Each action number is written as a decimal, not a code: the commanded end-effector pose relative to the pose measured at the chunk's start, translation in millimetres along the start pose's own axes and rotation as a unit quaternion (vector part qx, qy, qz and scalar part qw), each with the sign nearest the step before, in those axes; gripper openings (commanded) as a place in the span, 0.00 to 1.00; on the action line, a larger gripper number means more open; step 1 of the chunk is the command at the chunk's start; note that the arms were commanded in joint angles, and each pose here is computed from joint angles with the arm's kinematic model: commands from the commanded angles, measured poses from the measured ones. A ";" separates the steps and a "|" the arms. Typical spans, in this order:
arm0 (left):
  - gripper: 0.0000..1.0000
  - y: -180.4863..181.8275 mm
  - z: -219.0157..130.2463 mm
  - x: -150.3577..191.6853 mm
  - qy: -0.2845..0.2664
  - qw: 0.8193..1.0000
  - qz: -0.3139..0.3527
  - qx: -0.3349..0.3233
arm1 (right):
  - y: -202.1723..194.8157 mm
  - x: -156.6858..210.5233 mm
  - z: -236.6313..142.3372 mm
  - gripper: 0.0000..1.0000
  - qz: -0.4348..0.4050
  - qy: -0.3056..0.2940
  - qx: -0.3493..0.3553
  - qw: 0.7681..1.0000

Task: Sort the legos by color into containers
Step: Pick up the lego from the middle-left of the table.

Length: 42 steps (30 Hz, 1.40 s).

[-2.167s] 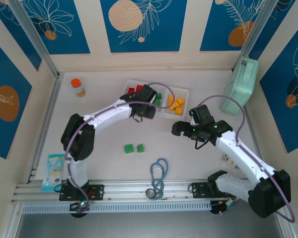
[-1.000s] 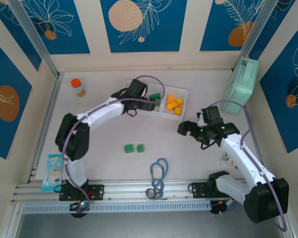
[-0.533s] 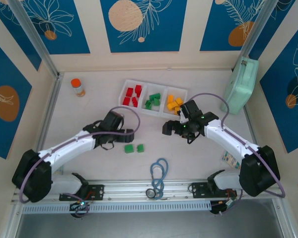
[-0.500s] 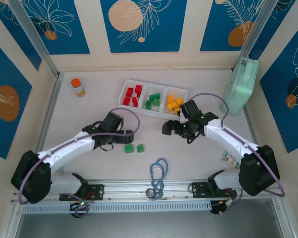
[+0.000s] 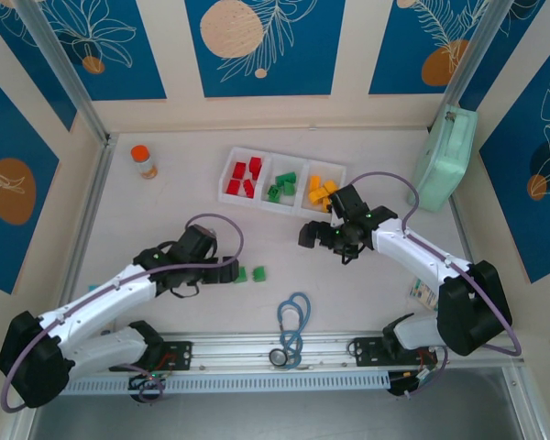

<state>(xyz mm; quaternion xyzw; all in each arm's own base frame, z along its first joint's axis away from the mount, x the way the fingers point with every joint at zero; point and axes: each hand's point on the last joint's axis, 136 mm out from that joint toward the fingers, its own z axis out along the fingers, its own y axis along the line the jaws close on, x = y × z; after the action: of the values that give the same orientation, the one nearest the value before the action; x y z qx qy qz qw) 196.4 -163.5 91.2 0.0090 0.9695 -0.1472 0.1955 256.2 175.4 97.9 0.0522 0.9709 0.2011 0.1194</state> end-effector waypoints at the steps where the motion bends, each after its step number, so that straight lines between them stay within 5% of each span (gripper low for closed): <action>1: 0.99 3.3 3.0 4.8 0.021 0.999 -0.025 -0.032 | -1.7 -0.2 -3.8 1.00 -0.001 -0.011 0.007 1.000; 8: 0.99 -7.0 17.2 8.3 0.049 0.995 0.004 -0.085 | -4.6 -0.8 -6.1 1.00 -0.001 -0.021 0.006 1.000; 21: 0.89 -50.5 41.8 -1.2 0.056 0.998 0.019 -0.016 | -17.1 6.6 -7.7 0.99 0.001 -0.024 0.008 1.000; 42: 0.72 -36.6 70.9 12.3 0.095 0.993 0.022 -0.065 | -19.9 8.1 -10.5 0.99 0.011 -0.029 -0.001 1.000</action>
<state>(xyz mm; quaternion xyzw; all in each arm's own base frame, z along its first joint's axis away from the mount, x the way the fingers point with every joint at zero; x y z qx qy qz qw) 214.4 -217.5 42.5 0.0237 0.9897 -0.0779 0.1181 246.3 151.7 96.2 0.0692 0.9675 0.1917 0.1495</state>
